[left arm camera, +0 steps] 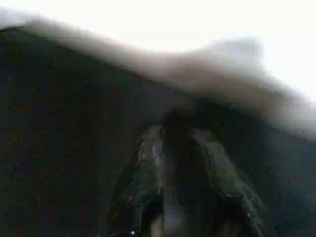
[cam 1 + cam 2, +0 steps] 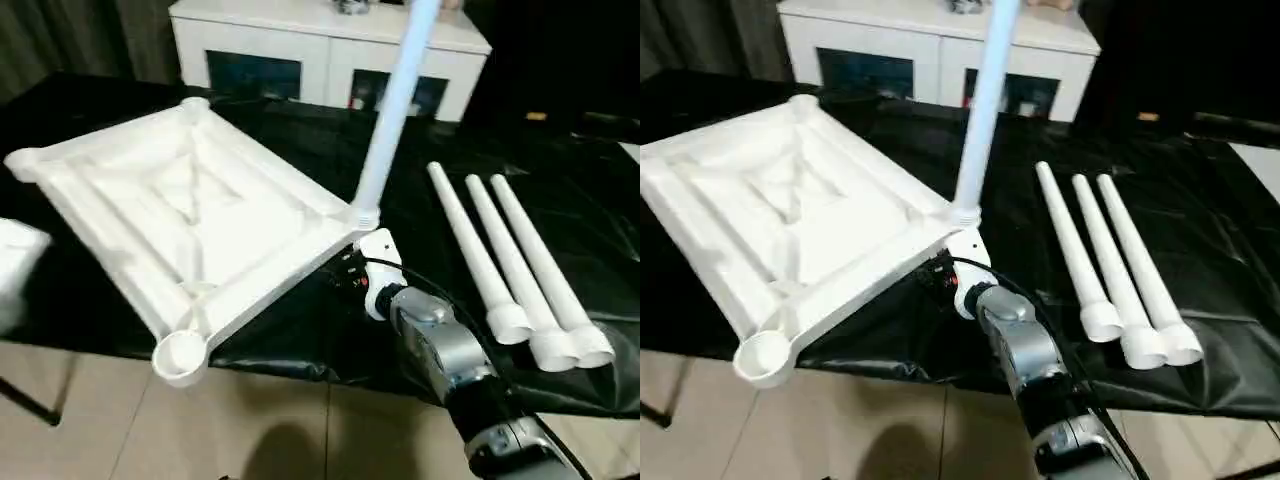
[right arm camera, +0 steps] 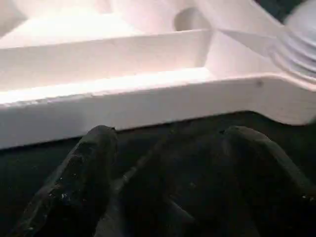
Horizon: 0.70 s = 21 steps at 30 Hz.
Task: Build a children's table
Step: Rotate table base
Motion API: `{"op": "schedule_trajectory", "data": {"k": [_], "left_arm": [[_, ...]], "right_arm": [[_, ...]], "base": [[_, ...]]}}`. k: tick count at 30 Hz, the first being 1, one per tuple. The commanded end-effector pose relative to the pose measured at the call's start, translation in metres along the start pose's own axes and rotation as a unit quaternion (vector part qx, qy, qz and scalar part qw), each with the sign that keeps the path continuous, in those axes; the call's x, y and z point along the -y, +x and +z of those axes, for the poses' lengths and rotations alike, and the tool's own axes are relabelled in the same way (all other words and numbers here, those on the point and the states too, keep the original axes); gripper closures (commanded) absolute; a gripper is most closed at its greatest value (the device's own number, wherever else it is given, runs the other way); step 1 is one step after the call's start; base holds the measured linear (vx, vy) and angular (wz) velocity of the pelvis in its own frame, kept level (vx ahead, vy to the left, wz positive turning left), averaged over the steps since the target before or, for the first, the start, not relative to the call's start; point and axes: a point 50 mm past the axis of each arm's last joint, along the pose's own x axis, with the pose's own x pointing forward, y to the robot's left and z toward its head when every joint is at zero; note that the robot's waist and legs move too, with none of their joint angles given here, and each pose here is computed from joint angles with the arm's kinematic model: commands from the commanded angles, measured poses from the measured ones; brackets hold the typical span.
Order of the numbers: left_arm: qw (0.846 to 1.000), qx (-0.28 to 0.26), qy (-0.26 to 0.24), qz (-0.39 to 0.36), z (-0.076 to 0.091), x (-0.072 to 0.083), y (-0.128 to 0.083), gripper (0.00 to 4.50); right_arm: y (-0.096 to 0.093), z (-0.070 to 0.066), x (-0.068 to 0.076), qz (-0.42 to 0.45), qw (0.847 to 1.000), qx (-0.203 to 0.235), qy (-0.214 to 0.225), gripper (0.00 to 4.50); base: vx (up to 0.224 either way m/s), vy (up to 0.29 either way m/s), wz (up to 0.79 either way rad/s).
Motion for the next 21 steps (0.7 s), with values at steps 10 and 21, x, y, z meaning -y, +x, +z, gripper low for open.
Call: {"op": "schedule_trajectory", "data": {"k": [10,21], "left_arm": [[0.99,-0.011,0.021,-0.139,0.017,0.072,0.027,3.55],[0.99,0.083,0.024,-0.11,0.073,0.101,0.067,3.55]], "right_arm": [[0.007,0.01,-0.007,0.016,1.0,0.023,-0.004,0.79],[-0.028,0.017,0.032,-0.073,0.996,0.052,-0.016,0.79]], "base": [[0.0,0.0,0.0],[0.0,0.0,0.0]]}}
